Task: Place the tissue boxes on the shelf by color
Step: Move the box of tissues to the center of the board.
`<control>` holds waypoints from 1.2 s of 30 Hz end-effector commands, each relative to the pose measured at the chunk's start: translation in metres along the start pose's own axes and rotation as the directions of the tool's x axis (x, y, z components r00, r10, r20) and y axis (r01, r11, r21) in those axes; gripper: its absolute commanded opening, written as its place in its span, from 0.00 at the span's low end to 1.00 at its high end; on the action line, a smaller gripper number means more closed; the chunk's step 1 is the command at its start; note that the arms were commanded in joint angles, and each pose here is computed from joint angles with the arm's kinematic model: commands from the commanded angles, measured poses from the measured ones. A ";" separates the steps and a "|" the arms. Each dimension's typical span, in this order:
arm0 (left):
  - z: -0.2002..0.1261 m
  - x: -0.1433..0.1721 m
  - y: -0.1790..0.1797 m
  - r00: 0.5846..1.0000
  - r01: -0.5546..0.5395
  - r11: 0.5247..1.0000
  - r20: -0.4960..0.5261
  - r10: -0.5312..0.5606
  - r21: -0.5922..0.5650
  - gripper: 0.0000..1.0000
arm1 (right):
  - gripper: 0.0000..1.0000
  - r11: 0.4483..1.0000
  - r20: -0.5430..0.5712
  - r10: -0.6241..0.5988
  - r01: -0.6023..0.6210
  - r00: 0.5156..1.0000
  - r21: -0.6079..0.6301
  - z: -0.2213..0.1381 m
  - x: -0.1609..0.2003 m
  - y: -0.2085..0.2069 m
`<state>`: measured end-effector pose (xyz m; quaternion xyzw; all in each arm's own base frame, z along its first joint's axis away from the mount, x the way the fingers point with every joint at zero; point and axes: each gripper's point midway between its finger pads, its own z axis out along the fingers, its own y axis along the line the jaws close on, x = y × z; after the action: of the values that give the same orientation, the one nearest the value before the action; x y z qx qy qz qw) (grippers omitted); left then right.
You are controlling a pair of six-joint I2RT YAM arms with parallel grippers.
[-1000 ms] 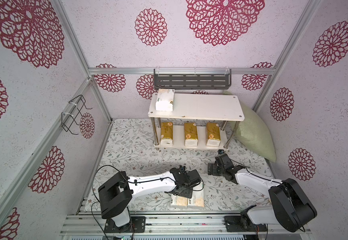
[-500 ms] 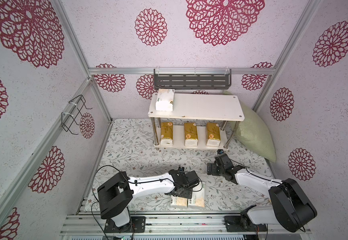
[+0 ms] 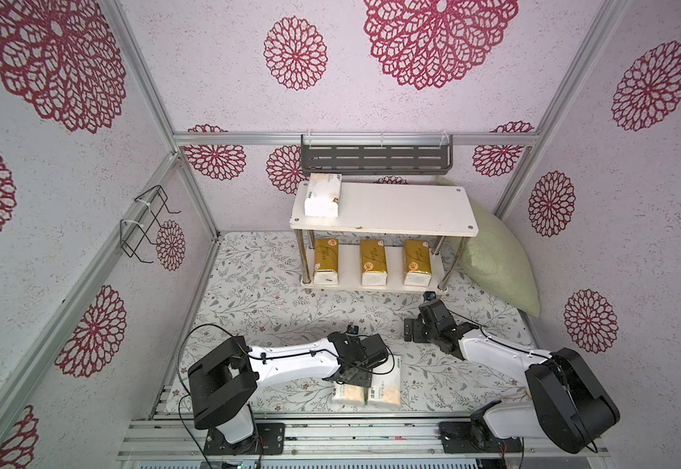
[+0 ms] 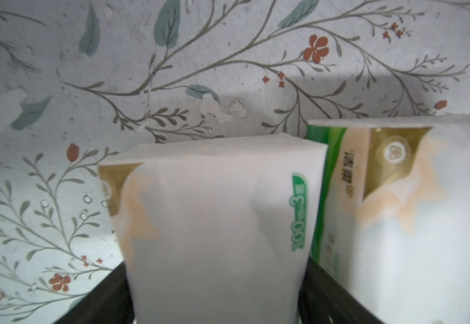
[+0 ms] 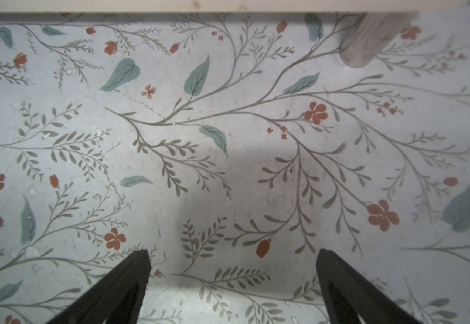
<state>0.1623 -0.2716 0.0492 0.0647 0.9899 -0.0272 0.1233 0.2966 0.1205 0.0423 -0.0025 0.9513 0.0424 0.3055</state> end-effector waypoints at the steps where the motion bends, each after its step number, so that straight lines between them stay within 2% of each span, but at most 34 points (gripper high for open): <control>1: -0.009 -0.016 0.019 0.998 0.020 0.999 0.059 -0.017 -0.043 0.87 | 0.99 1.000 0.035 -0.001 0.002 0.999 -0.014 -0.003 -0.015 0.008; 11: -0.019 -0.070 0.042 0.988 0.045 0.997 0.150 -0.037 -0.056 0.87 | 0.99 1.000 0.032 -0.001 0.002 0.999 -0.017 -0.001 -0.014 0.009; 18: -0.005 -0.107 0.051 0.987 0.026 0.998 0.158 -0.016 -0.061 0.88 | 0.99 1.000 0.025 -0.003 0.003 1.000 -0.022 0.002 -0.012 0.012; 23: 0.004 -0.119 0.053 0.987 0.000 0.998 0.159 0.010 -0.064 0.89 | 0.99 1.000 0.026 -0.003 0.004 1.000 -0.024 0.002 -0.012 0.013; 31: 0.012 -0.126 0.053 0.985 -0.030 0.997 0.168 0.040 -0.064 1.00 | 0.99 1.000 0.025 -0.004 0.005 1.000 -0.027 0.002 -0.012 0.015; 36: 0.001 -0.124 0.060 0.978 0.011 0.997 0.206 0.003 -0.070 0.97 | 0.99 1.000 0.025 -0.002 0.003 1.000 -0.026 0.002 -0.012 0.015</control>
<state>0.2859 -0.2303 0.0654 0.0674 0.9768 0.0055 0.2034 0.2954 0.1261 0.0348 -0.0106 0.9535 0.0420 0.2984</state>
